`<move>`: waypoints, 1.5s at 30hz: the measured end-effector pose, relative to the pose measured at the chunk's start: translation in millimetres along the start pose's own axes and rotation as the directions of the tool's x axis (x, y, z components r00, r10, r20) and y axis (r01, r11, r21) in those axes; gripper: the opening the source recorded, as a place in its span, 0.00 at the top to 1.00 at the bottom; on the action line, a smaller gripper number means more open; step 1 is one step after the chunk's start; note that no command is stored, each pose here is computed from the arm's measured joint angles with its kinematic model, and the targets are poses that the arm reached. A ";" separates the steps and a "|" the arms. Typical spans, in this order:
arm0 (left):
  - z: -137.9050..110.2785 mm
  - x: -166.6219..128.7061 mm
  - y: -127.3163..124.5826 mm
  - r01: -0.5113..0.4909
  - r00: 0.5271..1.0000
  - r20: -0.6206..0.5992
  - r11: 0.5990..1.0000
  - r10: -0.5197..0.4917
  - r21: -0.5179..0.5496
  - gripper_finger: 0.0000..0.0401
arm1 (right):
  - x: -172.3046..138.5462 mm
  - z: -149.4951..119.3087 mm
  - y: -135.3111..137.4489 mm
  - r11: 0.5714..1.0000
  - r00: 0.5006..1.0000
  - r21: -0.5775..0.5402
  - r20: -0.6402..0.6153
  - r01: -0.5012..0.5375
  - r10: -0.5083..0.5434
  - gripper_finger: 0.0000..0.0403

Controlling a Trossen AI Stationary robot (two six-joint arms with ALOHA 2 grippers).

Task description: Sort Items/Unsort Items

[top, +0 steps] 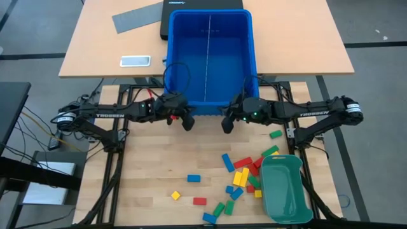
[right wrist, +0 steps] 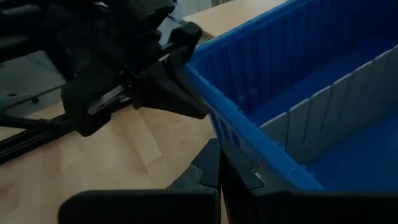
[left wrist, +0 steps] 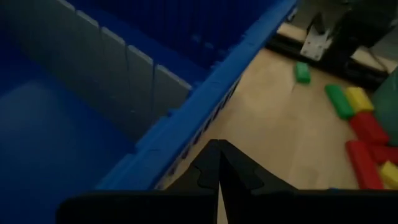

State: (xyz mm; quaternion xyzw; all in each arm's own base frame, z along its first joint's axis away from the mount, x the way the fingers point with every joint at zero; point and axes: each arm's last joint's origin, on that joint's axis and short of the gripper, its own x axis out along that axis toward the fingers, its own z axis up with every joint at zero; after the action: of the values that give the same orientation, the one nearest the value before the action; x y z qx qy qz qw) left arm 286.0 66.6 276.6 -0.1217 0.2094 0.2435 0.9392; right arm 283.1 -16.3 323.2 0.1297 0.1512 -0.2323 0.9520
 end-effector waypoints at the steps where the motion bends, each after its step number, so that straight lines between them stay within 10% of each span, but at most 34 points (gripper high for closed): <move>1: 1.3 0.0 -0.4 0.004 1.000 0.013 1.000 -0.004 -0.003 0.97 | 0.0 -0.1 0.4 1.000 1.000 -0.001 -0.005 -0.013 0.013 1.00; 18: 23.4 -3.4 -6.4 0.084 0.970 0.234 0.995 -0.070 -0.048 0.97 | -6.4 -10.8 20.4 0.996 0.995 -0.028 -0.051 -0.086 0.085 1.00; 26: 26.9 -4.6 -7.2 0.096 0.960 0.268 0.994 -0.078 -0.053 0.97 | 28.9 -50.0 41.6 0.988 0.951 -0.038 -0.278 -0.151 0.134 1.00; 37: 28.1 -5.1 -7.6 0.100 0.957 0.280 0.993 -0.081 -0.055 0.97 | 49.7 -123.7 83.5 0.954 0.750 -0.054 -0.632 -0.296 0.197 0.97; 45: 29.0 -5.4 -7.8 0.102 0.954 0.287 0.993 -0.082 -0.056 0.97 | 47.8 -158.2 103.8 0.933 0.642 -0.016 -0.730 -0.360 0.235 0.72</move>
State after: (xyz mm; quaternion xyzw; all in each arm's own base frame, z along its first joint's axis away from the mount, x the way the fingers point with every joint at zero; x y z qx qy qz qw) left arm 295.4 67.4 305.6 -0.1282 0.0578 0.2218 0.9649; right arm 337.5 103.8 179.2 0.1565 0.5049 0.0099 0.8488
